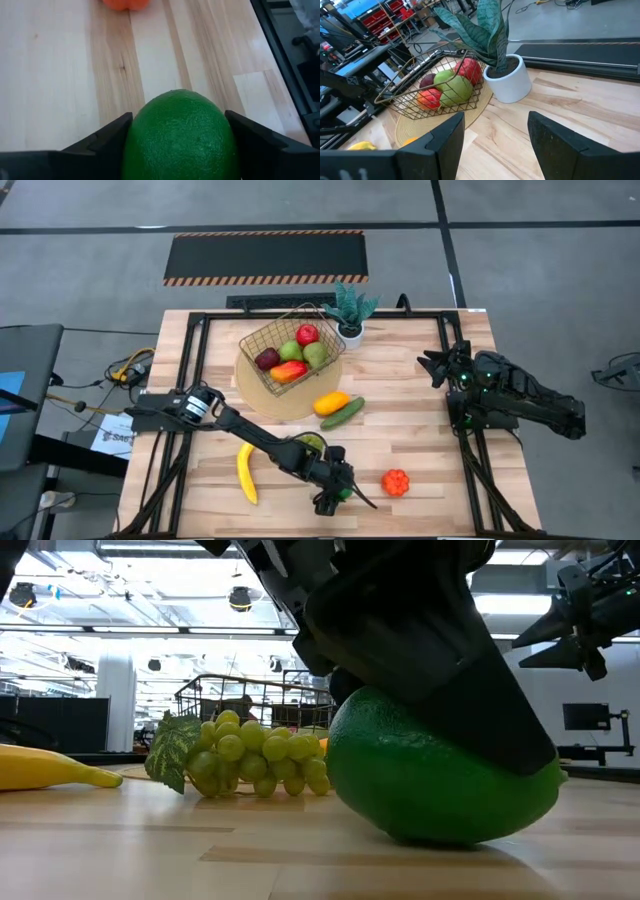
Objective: Build produce basket
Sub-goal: Put the lime into the wire basket
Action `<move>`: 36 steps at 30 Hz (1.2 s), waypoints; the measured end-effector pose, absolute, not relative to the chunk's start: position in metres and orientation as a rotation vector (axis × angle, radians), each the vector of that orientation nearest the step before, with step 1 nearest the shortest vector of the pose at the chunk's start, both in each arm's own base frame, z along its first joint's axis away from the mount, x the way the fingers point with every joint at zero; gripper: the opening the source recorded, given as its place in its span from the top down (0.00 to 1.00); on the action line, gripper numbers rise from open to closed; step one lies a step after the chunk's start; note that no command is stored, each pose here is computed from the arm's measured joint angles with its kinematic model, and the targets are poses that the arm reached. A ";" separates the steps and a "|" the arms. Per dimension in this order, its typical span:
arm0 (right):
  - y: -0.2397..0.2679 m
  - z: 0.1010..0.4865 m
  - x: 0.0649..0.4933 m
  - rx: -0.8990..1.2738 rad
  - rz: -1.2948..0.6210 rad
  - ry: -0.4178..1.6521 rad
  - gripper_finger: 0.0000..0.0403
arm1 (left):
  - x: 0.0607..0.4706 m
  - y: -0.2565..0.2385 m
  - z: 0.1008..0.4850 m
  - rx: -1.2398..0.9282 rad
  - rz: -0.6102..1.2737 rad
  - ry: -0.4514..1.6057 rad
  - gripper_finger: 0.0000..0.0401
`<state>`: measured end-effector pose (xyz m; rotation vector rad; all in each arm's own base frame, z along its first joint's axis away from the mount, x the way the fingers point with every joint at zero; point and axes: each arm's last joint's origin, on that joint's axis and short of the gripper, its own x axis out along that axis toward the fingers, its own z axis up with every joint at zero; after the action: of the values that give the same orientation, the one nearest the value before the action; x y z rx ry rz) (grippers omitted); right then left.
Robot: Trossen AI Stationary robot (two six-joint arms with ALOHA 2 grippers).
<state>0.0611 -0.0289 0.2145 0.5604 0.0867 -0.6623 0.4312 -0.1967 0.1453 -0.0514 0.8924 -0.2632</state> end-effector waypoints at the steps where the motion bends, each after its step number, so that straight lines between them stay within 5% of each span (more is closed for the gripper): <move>1: -0.029 0.215 0.061 0.562 -0.663 0.086 0.40 | 0.431 -0.197 0.145 -0.062 -0.256 0.894 0.35; 12: -0.029 0.215 0.061 0.585 -0.664 0.077 0.40 | 0.436 -0.166 0.203 -0.150 -0.136 0.858 0.33; 25: -0.029 0.215 0.061 0.584 -0.669 0.076 0.40 | 0.379 -0.055 0.339 -0.033 0.248 0.742 0.29; 36: -0.029 0.215 0.061 0.574 -0.671 0.073 0.40 | 0.339 0.030 0.364 -0.077 0.538 0.813 0.28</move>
<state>0.0610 -0.0292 0.2150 0.5738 0.0734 -0.6706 0.3390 0.0298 0.3645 -0.0768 0.8131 0.5379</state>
